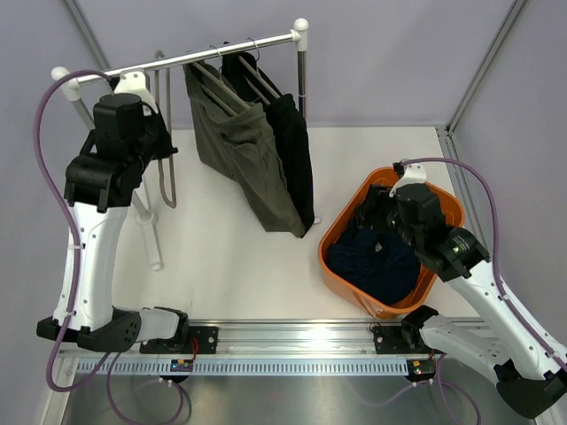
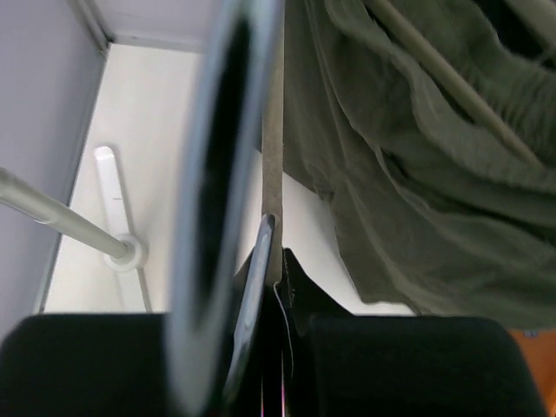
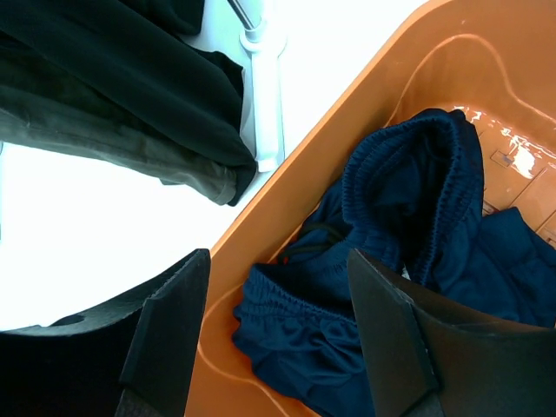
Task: Remove the shorts from the hanger
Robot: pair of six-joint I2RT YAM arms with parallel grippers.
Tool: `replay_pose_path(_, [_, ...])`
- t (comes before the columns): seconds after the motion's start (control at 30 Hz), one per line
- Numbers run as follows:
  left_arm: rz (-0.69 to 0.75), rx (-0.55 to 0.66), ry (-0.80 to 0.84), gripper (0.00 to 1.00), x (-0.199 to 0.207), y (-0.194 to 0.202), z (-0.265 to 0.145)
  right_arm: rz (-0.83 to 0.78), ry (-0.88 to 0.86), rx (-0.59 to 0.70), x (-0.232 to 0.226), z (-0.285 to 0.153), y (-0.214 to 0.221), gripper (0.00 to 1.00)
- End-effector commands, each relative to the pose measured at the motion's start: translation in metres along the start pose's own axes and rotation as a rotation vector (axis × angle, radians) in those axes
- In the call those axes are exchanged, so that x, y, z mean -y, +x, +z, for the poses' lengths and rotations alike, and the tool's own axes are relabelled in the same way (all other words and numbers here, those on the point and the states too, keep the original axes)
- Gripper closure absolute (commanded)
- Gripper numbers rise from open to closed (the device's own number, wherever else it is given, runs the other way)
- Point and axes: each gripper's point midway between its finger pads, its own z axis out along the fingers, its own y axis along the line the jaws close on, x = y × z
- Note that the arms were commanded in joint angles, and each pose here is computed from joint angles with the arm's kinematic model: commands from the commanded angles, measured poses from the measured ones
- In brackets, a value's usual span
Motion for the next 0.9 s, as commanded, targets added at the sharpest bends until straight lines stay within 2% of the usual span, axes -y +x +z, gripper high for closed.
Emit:
replay_pose_path(0.0, [-0.034,0.128,-0.082,1.00,-0.015,-0.044,-0.005,-0.011,-0.051,0.027,-0.010,-0.012,-0.016,0.27])
replay_pose_path(0.2, [-0.063,0.138,-0.099,1.00,-0.022,-0.064,0.023,-0.024,-0.064,0.024,-0.015,-0.016,-0.023,0.27])
replay_pose_path(0.5, [-0.095,0.214,-0.120,1.00,-0.028,-0.100,0.051,-0.045,-0.062,0.014,-0.018,-0.015,-0.028,0.27])
replay_pose_path(0.87, [-0.078,0.235,-0.164,1.00,-0.038,-0.110,0.079,-0.054,-0.050,-0.001,-0.018,-0.007,-0.026,0.28])
